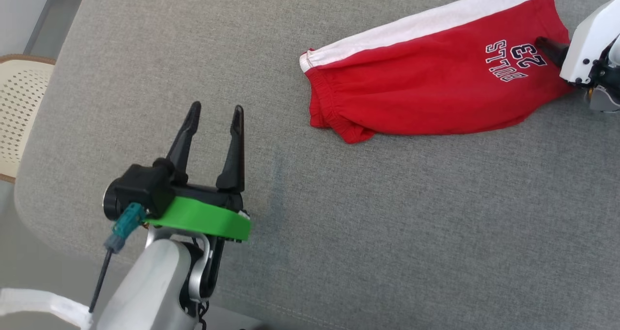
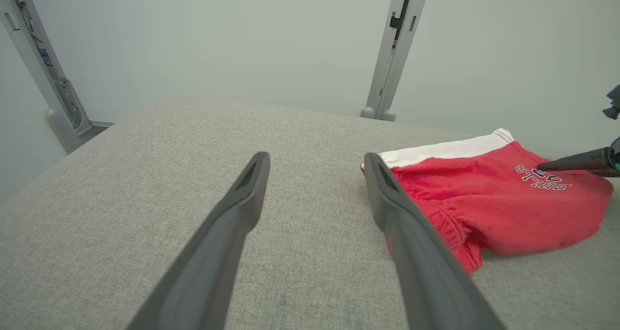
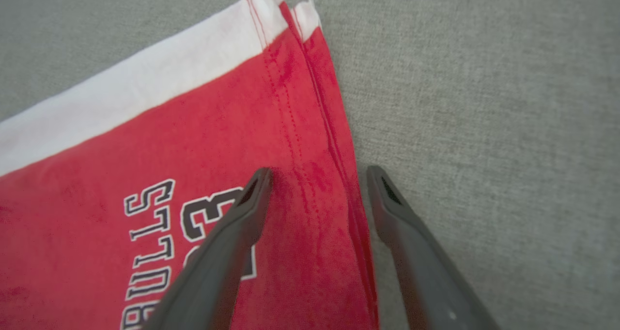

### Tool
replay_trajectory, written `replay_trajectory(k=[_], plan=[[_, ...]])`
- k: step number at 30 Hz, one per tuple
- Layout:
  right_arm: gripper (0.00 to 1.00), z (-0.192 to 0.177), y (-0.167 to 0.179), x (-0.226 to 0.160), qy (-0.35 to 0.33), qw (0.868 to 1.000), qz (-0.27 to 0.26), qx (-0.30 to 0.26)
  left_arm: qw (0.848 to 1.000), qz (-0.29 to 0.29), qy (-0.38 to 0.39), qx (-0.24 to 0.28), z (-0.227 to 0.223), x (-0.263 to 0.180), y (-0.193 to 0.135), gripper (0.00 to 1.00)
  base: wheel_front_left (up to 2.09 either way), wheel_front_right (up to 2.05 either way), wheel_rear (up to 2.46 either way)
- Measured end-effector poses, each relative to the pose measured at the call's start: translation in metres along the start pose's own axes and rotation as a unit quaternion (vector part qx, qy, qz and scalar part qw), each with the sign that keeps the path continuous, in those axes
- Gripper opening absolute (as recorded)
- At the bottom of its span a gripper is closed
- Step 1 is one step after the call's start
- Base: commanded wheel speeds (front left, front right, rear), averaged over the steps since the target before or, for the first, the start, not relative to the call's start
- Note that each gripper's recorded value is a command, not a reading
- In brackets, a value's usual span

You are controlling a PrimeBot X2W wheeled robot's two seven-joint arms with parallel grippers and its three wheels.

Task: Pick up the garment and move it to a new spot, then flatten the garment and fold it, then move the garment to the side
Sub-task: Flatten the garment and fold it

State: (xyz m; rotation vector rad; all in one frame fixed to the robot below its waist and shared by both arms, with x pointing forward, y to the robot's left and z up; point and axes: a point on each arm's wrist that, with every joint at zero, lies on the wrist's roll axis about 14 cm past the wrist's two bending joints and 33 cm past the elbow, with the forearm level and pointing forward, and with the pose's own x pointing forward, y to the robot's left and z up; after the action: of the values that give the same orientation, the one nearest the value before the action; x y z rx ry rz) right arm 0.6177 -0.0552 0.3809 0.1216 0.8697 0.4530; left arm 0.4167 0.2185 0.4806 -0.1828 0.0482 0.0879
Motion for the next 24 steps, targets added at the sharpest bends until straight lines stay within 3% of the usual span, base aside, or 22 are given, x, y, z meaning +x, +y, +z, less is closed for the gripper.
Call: replay_trajectory(k=[3,4,5,6,16,24], plan=[[0.97,-0.002,0.007,0.000,0.003,1.000,0.010,0.010,1.000,0.016,-0.014,0.005,0.004,-0.007,0.005,1.00,0.00,0.00,0.00],[0.55,-0.002,0.010,-0.001,0.000,1.000,0.014,0.013,1.000,0.020,-0.016,0.001,0.003,-0.009,0.006,1.00,0.00,0.00,0.00],[0.34,-0.002,0.013,-0.001,-0.004,1.000,0.019,0.013,1.000,0.021,-0.016,0.000,0.002,-0.011,0.007,1.00,0.00,0.00,0.00],[0.00,-0.002,0.015,-0.001,-0.008,1.000,0.023,0.012,1.000,0.022,-0.013,-0.003,-0.001,-0.012,0.007,1.00,0.00,0.00,0.00],[0.00,0.011,0.015,-0.025,-0.098,0.994,0.033,0.021,1.000,0.000,-0.011,-0.006,-0.009,-0.013,-0.001,1.00,0.00,0.00,0.00],[0.00,-0.006,-0.031,-0.066,-0.142,0.988,-0.010,0.052,1.000,-0.027,-0.008,-0.013,-0.014,-0.011,-0.017,1.00,0.00,0.00,0.00]])
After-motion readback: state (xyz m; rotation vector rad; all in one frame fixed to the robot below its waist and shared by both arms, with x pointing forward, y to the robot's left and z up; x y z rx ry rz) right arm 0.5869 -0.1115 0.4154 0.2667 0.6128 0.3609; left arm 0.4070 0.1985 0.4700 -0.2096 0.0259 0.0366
